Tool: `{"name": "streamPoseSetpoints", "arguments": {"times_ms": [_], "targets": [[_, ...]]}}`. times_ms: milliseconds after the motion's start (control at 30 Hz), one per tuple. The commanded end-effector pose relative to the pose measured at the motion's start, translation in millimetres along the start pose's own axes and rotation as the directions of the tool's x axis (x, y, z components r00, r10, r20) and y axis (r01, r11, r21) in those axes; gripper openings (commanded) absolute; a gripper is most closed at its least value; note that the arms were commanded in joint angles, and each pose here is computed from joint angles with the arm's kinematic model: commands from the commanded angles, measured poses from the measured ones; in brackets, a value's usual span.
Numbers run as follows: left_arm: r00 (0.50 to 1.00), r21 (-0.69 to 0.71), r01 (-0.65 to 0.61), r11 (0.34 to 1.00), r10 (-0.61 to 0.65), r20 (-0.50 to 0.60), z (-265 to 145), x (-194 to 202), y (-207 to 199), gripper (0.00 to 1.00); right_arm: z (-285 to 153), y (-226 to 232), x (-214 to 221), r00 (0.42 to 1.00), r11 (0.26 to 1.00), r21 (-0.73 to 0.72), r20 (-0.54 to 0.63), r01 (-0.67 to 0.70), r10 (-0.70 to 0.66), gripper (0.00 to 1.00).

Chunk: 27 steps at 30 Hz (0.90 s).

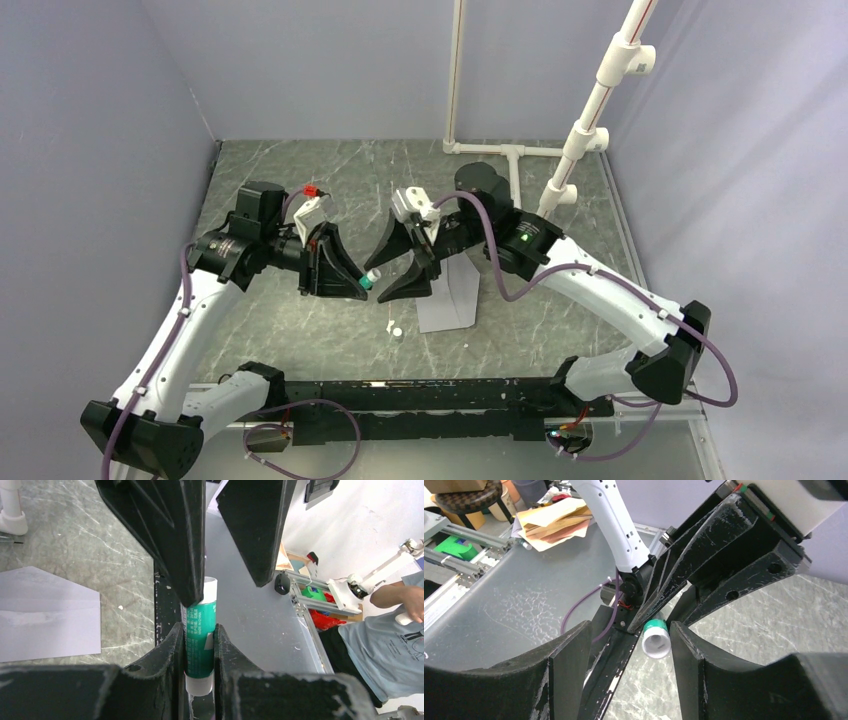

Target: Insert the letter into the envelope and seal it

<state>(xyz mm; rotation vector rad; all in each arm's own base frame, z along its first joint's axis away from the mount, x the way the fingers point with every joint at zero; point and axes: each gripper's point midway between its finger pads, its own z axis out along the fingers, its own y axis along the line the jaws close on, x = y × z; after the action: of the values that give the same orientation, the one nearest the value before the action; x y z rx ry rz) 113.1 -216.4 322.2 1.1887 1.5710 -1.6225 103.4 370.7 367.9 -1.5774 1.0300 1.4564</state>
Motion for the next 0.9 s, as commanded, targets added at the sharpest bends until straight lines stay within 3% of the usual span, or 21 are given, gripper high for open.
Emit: {"name": "streamPoseSetpoints", "arguments": {"times_ms": [0, 200, 367, 467, 500, 600, 700, 800, 867], "targets": [[0.996, 0.1, -0.089, 0.991, 0.086, 0.034, 0, -15, -23, 0.02, 9, 2, -2, 0.999, 0.999, -0.002, -0.03, 0.044, -0.044, 0.6], [0.995, 0.087, -0.097, 0.991, 0.094, 0.03, -1, -15, -23, 0.02, 9, 4, -8, 0.998, 0.999, 0.004, -0.018, 0.054, -0.054, 0.29], [0.995, 0.036, -0.094, 0.995, 0.093, 0.02, -1, -14, -15, 0.02, 7, 9, -23, 0.999, 1.0, 0.018, 0.024, 0.026, -0.026, 0.15], [0.996, -0.085, -0.09, 0.992, 0.092, 0.014, -2, -19, 4, 0.02, 9, -3, -29, 0.994, 0.991, 0.087, 0.055, -0.099, 0.094, 0.0], [0.995, -0.147, -0.092, 0.985, 0.096, 0.018, -3, -22, 13, 0.02, 11, -11, -29, 0.986, 0.979, 0.124, 0.07, -0.16, 0.152, 0.0], [0.992, -0.381, -0.08, 0.921, 0.112, 0.061, -14, -34, 44, 0.03, 12, -46, -28, 0.929, 0.885, 0.286, 0.162, -0.367, 0.333, 0.0], [0.977, -0.575, -0.074, 0.815, 0.175, 0.121, -33, -49, 70, 0.03, 0, -83, -31, 0.811, 0.688, 0.433, 0.369, -0.583, 0.455, 0.0], [0.962, -0.645, -0.077, 0.76, 0.228, 0.153, -43, -58, 74, 0.03, -9, -96, -32, 0.705, 0.552, 0.441, 0.502, -0.707, 0.502, 0.0], [0.955, -0.648, -0.079, 0.758, 0.244, 0.169, -44, -59, 73, 0.02, -12, -95, -39, 0.679, 0.546, 0.414, 0.54, -0.729, 0.497, 0.0]]}}
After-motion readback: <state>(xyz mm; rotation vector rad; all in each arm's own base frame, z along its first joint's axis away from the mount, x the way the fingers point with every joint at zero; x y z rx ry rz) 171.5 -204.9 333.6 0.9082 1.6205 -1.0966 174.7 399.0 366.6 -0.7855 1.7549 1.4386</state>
